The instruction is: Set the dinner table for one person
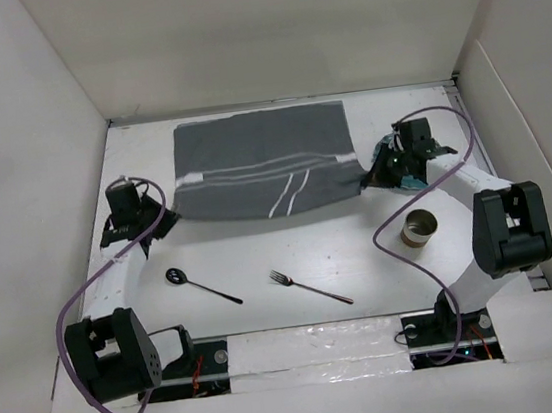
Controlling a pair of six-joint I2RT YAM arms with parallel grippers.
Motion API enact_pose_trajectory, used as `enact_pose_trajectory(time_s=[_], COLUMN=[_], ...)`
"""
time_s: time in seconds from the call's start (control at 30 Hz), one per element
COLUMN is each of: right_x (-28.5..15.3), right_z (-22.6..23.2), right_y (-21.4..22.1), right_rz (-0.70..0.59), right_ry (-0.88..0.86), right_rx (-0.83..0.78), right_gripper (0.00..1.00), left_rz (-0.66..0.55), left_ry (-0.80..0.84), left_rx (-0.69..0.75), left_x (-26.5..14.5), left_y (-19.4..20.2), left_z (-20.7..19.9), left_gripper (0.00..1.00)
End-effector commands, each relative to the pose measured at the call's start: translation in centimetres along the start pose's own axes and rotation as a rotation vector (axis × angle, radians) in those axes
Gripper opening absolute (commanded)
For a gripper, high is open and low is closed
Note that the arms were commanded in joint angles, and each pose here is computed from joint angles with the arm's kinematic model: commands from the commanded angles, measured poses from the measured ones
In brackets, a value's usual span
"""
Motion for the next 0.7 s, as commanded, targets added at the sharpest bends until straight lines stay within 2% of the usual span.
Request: enact_pose_trajectory(time_s=[0.0, 0.13, 0.3, 0.67], right_x=[-0.4, -0.3, -1.5, -4.1], right_z=[0.6, -2.1, -4.0, -6.2], right_y=[0.6, 3.1, 5.0, 8.6], right_rz=[-0.042, 0.006, 0.038, 0.078], right_ry=[-0.078, 0.006, 0.075, 0.146], right_rx=[-0.062, -0.082, -0.098, -0.136], right_gripper=[0.0, 0.0, 0.0, 0.0], left_rz=[-0.028, 0.066, 0.106, 0.147], left_ry=[0.012, -0.036, -0.079, -0.102], left_rx=[0.012, 0.002, 0.004, 0.008], left_x=[-0.4, 0.3, -0.6, -1.3], left_y=[0.8, 3.5, 5.4, 5.9], left_z=[0.6, 2.4, 3.7, 3.9], left_gripper=[0.0, 0.0, 0.0, 0.0])
Point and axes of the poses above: each gripper's point midway between its finger pads, its own x axis out along the fingers, its own z axis along the line the jaws close on, y = z × x, the point moved 3 cm from there along -x, back along the fingers, and after that the axes turned 7 degrees about x, right-handed, at the moved point
